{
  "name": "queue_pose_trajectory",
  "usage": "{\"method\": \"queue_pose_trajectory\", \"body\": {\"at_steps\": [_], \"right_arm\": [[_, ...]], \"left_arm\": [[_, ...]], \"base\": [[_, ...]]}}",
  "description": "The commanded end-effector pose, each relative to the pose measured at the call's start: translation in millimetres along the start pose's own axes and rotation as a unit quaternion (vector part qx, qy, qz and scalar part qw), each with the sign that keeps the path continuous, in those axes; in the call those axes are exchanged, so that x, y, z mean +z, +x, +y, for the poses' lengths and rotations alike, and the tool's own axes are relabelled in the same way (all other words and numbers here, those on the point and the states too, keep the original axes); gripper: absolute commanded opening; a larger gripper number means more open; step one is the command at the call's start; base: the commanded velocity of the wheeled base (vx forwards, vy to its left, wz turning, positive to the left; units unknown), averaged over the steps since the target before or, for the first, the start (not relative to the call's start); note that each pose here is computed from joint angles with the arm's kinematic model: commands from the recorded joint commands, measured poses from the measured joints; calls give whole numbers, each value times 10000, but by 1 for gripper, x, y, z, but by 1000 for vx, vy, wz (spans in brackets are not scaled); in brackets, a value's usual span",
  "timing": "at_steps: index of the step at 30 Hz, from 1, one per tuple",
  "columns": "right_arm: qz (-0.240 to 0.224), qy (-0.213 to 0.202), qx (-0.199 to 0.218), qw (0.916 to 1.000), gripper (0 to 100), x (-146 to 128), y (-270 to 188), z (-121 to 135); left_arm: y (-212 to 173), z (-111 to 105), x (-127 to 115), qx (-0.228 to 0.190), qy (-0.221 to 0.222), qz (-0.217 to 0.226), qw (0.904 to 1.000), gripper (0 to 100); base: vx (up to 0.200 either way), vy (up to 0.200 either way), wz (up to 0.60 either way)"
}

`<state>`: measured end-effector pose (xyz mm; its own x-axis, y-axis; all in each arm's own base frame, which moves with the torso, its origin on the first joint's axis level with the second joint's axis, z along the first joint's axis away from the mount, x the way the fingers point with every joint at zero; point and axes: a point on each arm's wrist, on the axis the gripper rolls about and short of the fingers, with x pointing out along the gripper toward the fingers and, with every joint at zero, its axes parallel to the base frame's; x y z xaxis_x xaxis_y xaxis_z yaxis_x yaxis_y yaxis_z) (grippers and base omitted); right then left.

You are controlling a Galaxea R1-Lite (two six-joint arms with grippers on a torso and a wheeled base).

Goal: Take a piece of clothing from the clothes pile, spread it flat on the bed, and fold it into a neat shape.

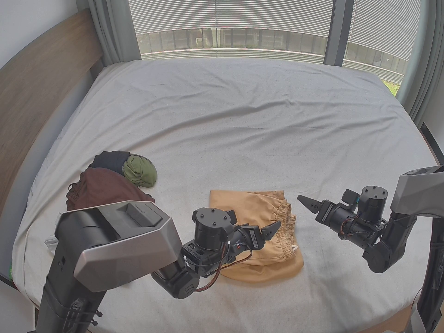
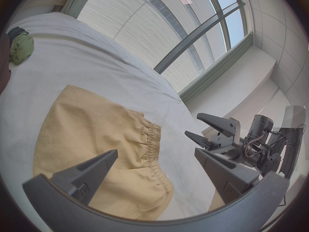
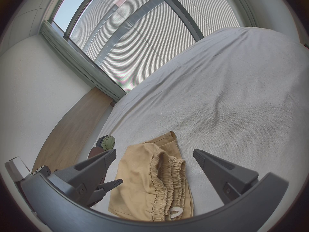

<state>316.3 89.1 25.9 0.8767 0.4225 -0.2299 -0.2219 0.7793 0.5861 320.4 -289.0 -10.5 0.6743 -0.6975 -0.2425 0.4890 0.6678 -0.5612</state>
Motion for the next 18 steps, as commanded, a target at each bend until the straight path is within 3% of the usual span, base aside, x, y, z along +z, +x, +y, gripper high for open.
{"method": "queue_pose_trajectory", "body": {"at_steps": [1,11,18], "right_arm": [[20,1,0,10000,100,-1,0,0],[139,10,-18,9999,100,-7,-2,0],[413,36,-117,9991,100,-19,-5,-3]], "left_arm": [[-2,2,1,83,-8,-49,10000,100],[-27,-1,23,194,-34,-164,9997,100],[-70,2,67,331,-95,-560,9978,100]], "base": [[0,0,0],[0,0,0],[0,0,0]]}}
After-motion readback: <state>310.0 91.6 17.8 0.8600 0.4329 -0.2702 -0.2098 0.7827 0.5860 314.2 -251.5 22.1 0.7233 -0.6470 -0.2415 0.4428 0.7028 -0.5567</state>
